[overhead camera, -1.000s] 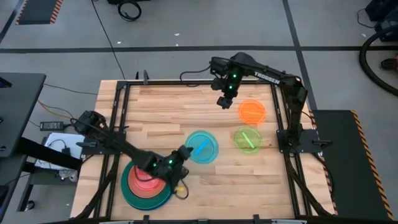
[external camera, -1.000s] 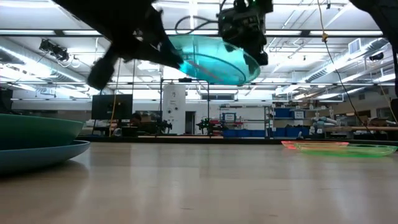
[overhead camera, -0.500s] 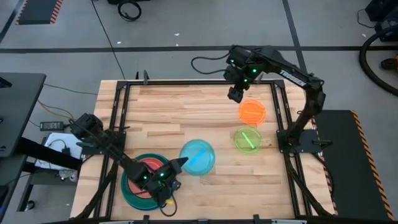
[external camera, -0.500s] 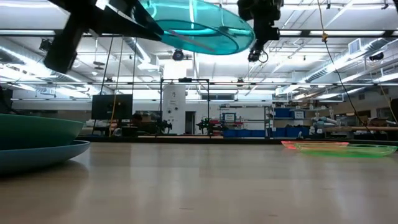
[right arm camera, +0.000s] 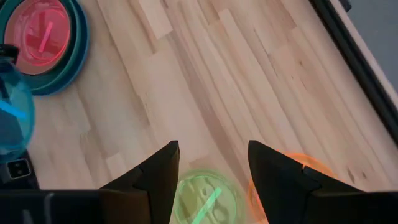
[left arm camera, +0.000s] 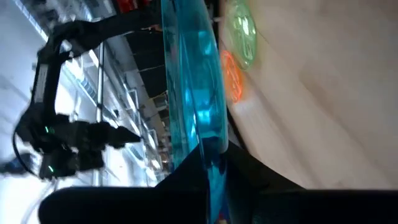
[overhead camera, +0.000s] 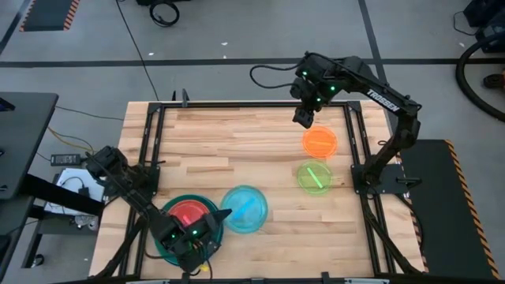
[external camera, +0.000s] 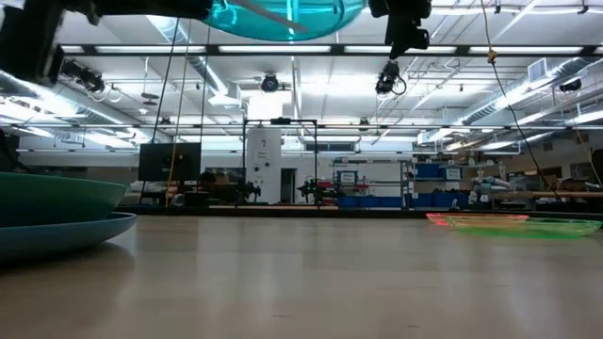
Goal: Stack plastic plates
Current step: Stack the light blue plate on top of the pink plate
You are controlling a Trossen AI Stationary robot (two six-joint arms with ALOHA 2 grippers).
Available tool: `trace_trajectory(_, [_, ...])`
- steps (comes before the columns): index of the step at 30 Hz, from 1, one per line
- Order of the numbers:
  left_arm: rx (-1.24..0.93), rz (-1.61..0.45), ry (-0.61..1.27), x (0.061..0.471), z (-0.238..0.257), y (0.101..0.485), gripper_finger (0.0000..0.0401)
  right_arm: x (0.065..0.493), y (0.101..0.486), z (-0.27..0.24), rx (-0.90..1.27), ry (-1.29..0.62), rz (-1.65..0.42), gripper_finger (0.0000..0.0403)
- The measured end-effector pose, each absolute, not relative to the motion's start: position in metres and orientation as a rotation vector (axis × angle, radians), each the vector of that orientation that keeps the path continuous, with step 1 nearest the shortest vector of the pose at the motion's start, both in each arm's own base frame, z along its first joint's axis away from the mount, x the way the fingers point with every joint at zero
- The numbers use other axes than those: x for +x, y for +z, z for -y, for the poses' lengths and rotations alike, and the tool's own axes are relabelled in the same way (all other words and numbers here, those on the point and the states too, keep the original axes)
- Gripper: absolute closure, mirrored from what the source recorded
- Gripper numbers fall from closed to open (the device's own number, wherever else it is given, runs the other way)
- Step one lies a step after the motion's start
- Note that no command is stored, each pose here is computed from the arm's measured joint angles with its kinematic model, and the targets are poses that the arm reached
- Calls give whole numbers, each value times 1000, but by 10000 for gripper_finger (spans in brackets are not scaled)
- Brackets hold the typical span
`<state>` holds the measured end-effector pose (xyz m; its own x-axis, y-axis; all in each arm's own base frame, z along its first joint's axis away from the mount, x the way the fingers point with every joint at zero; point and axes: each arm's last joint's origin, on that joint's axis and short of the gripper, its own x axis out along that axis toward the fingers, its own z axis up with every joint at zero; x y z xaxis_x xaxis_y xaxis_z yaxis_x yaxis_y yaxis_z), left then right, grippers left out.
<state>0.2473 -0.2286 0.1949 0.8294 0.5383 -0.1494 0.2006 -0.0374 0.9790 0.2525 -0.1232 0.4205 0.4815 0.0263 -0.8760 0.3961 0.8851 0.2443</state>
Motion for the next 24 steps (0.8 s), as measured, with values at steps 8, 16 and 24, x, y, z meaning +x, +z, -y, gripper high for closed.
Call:
trace_trajectory(8, [1194,-400,333,216,258,198,365,269,418,116,354,-251,-998,202])
trace_trajectory(16, [898,-277,294,192,285,217,374,296,404,90,285,-154,-939,202])
trace_trajectory(24, [702,-386,145,214,270,207,376,309,387,65,242,-93,-972,202])
